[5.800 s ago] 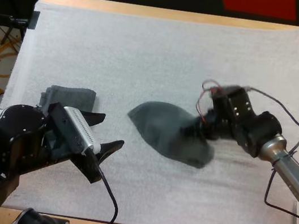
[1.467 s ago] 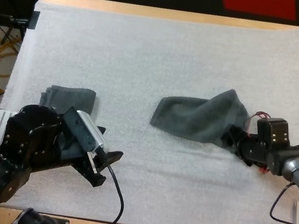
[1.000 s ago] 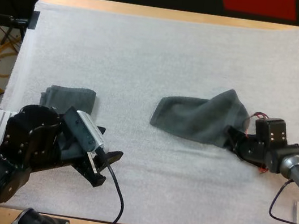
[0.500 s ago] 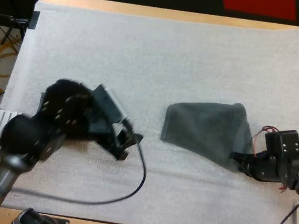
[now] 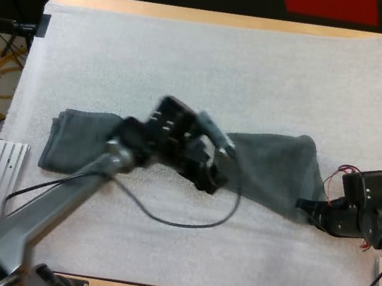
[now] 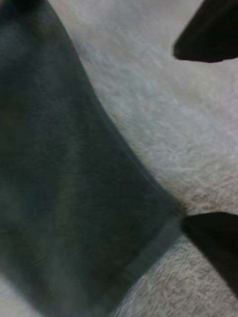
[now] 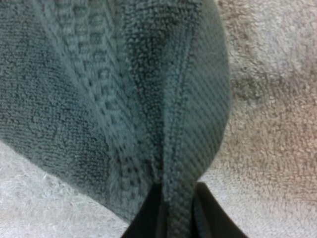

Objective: Pick towel from pile fold and stack

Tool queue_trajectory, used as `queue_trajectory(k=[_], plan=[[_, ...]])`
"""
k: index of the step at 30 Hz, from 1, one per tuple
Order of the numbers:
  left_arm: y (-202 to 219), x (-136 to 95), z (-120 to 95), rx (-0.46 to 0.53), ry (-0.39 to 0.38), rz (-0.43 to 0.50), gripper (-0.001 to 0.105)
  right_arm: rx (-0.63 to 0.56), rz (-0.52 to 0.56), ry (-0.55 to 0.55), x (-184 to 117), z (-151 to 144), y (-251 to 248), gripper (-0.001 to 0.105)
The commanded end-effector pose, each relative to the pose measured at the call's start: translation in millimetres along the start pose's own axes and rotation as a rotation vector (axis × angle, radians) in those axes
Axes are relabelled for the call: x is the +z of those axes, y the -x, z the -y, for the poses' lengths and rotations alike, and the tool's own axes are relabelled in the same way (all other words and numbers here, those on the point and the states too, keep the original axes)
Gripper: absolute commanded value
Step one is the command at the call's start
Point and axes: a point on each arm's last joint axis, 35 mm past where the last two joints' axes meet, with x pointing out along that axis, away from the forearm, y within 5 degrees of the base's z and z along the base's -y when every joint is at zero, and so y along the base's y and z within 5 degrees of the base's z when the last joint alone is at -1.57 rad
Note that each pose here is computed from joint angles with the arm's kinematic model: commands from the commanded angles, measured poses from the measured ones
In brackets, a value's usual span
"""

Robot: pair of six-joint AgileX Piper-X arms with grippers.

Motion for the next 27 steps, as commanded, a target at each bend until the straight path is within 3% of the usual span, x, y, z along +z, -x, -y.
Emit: queue_trajectory(k=[1, 4, 7, 18, 27], plan=[[-11, 2, 1, 0.041, -0.014, 0.009, 0.062, -0.007, -0.004, 0.014, -2, 0, 1, 0.000], [-42, 0, -4, 0.174, -0.031, -0.036, 0.062, -0.007, -0.005, 0.014, -2, 0, 1, 0.000], [-62, -3, -7, 0.240, -0.038, -0.083, 0.062, -0.007, -0.005, 0.014, -2, 0, 1, 0.000], [-98, 10, -20, 0.328, -0.035, -0.141, 0.061, -0.009, -0.013, 0.012, -3, 0, 1, 0.000], [-117, -3, -25, 0.337, -0.047, -0.261, 0.060, -0.010, -0.024, 0.010, -4, 0, 1, 0.000]])
